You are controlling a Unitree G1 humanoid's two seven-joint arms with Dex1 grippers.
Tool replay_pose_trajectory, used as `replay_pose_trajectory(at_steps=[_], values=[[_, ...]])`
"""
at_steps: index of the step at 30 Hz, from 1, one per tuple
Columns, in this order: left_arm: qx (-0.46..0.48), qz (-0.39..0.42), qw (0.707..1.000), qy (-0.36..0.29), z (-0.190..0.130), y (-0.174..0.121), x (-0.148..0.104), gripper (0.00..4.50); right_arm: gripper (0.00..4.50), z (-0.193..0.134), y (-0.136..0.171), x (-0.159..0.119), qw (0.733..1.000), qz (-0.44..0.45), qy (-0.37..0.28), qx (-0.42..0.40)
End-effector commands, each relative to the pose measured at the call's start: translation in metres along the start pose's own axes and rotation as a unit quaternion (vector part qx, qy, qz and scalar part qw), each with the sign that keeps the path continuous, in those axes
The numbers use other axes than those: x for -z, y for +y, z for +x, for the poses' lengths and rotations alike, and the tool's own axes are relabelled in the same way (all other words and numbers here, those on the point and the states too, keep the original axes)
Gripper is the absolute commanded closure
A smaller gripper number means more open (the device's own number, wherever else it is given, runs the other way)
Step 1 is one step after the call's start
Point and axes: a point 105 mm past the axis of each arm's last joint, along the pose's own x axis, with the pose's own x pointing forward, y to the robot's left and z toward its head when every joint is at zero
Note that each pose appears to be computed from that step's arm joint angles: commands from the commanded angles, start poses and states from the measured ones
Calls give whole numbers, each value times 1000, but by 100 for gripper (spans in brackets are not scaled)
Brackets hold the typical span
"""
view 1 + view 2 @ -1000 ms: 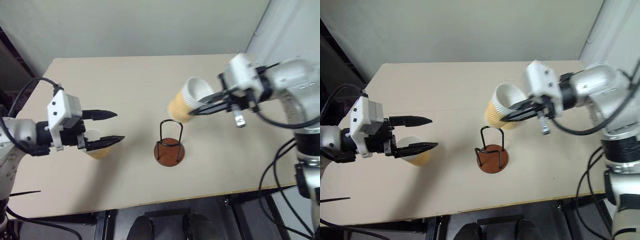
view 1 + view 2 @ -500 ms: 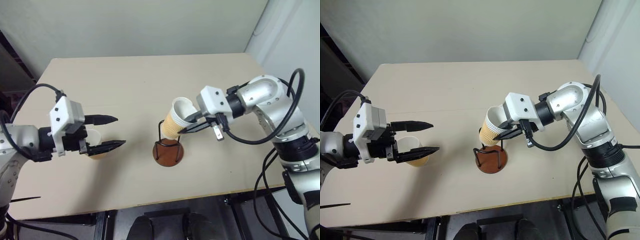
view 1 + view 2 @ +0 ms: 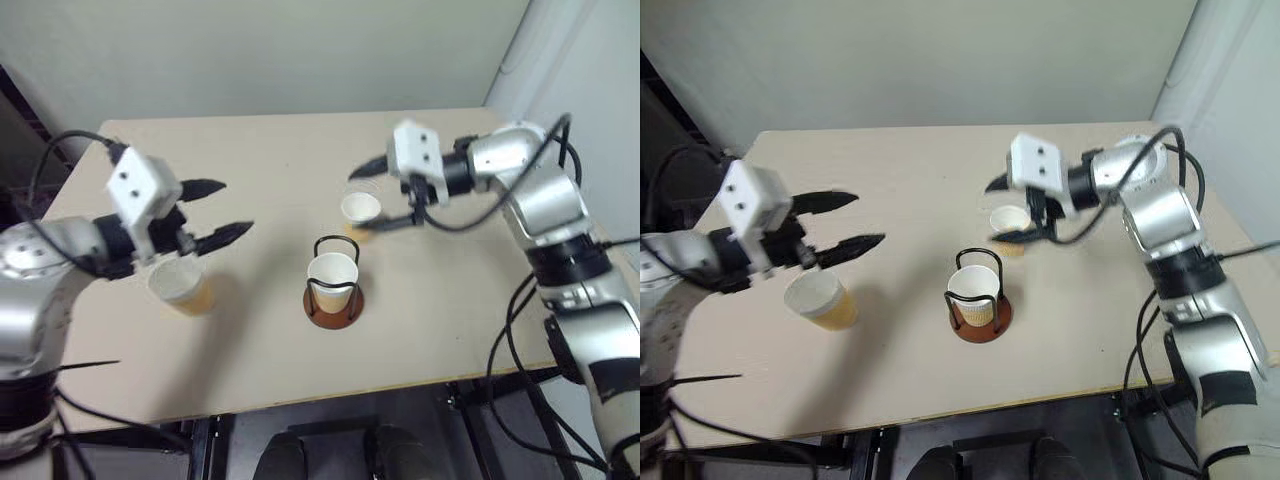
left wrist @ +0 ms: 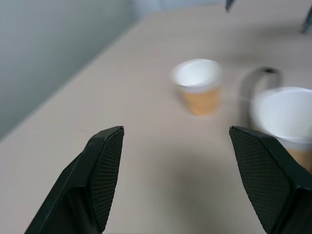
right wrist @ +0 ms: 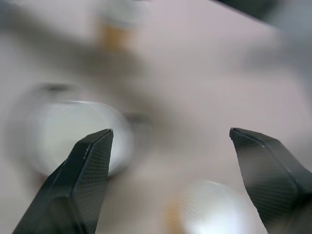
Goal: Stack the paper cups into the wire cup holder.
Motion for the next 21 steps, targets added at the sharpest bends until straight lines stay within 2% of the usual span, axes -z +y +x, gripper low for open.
replay_pose_trajectory(at_steps=[1, 5, 11, 14, 21], values=[[10, -4, 1000, 7, 24, -11, 6, 79, 46, 6, -12, 31, 999, 11, 38, 22], [37, -18, 999, 5, 40, -26, 9, 79, 46, 16, -14, 52, 997, 42, 53, 26], [57, -6, 998, 17, 38, -31, 13, 79, 46, 32, -6, 63, 997, 61, 55, 7], [59, -6, 998, 21, 34, -32, 13, 79, 101, 41, -1, 61, 997, 61, 47, -4], [48, -1, 998, 26, 30, -29, 13, 79, 356, 55, 6, 61, 997, 60, 44, -15]])
